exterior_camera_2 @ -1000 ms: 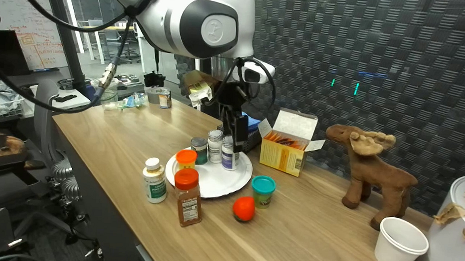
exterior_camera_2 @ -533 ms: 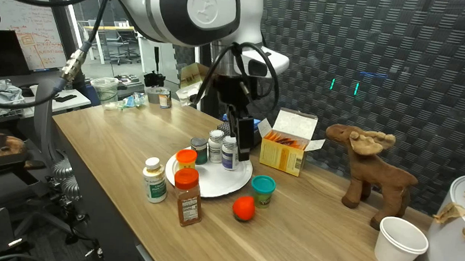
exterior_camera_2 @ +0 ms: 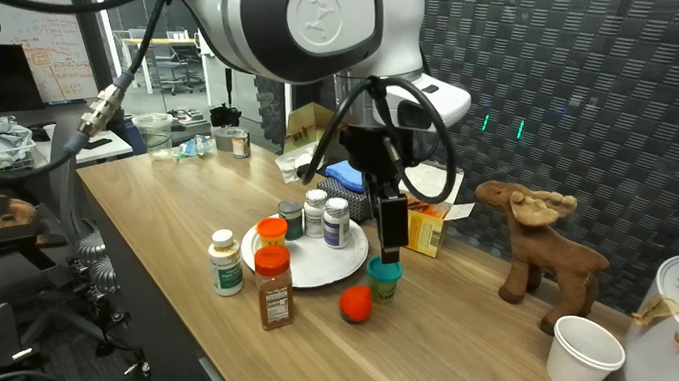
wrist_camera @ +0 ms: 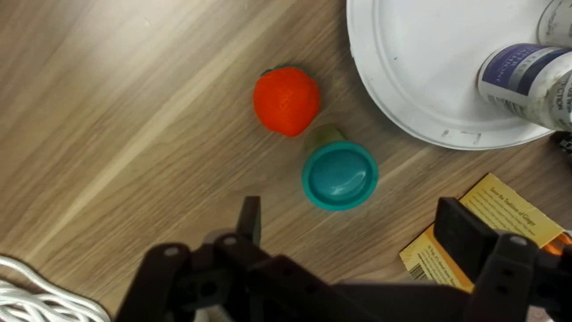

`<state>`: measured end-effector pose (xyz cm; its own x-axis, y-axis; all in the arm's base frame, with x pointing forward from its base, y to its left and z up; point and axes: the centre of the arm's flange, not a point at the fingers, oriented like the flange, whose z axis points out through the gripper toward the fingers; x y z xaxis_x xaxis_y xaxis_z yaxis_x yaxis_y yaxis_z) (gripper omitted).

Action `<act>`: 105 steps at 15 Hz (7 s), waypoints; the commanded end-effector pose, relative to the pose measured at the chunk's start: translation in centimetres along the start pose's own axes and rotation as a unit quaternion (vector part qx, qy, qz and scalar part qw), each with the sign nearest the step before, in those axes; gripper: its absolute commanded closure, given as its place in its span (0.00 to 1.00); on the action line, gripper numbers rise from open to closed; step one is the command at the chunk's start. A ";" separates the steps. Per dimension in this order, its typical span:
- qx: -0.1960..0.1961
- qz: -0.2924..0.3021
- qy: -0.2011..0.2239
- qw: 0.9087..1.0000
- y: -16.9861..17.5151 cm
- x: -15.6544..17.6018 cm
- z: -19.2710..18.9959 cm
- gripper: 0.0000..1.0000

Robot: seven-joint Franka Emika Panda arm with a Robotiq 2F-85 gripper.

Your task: Place the bottles and the strawberry on the white plate

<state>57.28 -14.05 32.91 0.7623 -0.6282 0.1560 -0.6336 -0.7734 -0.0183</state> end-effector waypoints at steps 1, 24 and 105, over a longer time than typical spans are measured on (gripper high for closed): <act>-0.004 -0.005 0.004 1.000 -0.6 1.9 0.8 0.00; 0.000 0.000 -0.020 1.000 -0.7 2.5 5.3 0.73; 0.002 -0.096 -0.003 0.995 1.9 -12.6 -1.5 0.00</act>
<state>44.84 -6.50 32.59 0.8659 -0.4823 0.1326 -0.4898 -0.8713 0.0293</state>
